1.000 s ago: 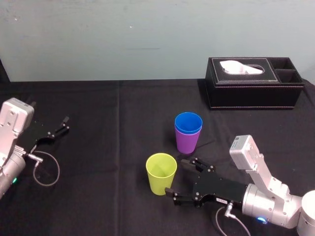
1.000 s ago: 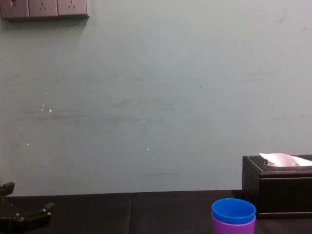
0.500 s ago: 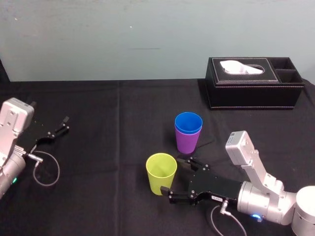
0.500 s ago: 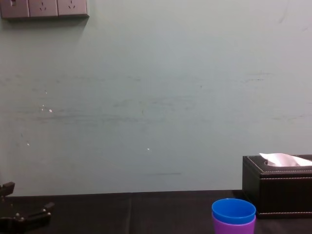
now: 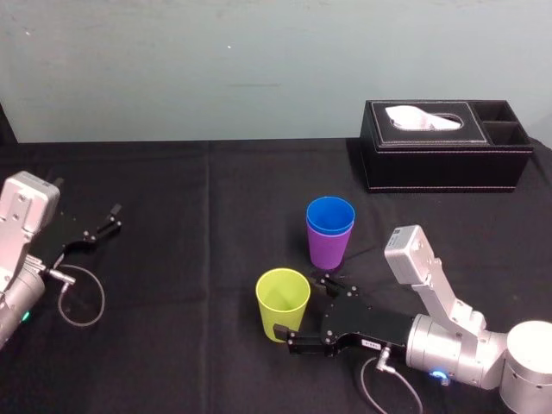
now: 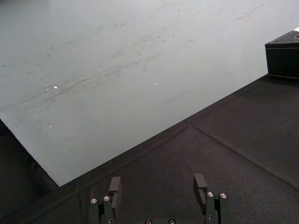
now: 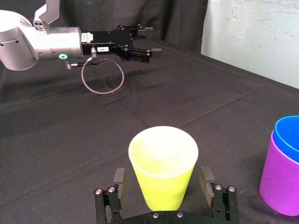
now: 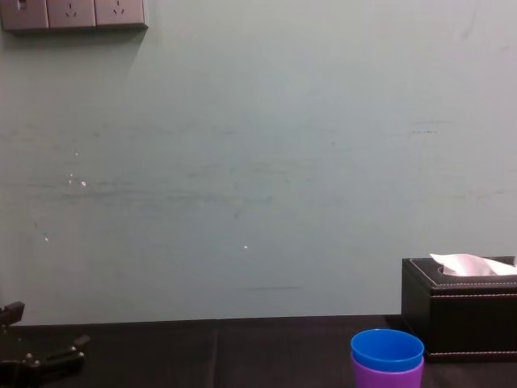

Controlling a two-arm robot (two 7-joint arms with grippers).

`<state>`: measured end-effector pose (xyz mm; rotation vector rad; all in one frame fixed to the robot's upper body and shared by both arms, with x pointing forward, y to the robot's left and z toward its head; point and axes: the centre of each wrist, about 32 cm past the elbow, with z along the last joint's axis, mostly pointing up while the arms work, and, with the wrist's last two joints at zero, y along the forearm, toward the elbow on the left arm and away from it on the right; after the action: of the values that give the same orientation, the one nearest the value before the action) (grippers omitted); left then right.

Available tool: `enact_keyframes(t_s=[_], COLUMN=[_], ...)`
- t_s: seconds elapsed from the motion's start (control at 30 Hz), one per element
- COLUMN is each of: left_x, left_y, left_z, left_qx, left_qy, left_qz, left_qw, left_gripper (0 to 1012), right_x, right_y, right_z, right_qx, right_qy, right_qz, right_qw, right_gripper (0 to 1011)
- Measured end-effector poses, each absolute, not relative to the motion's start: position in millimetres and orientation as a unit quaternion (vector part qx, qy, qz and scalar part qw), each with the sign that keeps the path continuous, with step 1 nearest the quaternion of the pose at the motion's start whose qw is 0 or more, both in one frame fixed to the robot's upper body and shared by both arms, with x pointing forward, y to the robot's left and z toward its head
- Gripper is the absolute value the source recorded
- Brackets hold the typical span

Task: Stack the three plastic cups sequentially using one hand.

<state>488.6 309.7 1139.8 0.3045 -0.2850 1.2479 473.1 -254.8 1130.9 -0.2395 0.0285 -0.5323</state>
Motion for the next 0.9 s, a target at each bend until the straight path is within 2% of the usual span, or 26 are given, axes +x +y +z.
enact_keyframes(t_s=[0.9], left_x=[488.6], left_y=[309.7], left_z=[1139.8], left_qx=[0.141], left_qy=[-0.132], left_qz=[0.58], left_qw=[0.791], left_gripper=[1010], right_x=[489], right_y=[-239], right_z=[1124.9], right_qx=[-0.123], right_qy=[0.019], right_qz=[-0.264], right_qw=[0.956], right_gripper=[1003])
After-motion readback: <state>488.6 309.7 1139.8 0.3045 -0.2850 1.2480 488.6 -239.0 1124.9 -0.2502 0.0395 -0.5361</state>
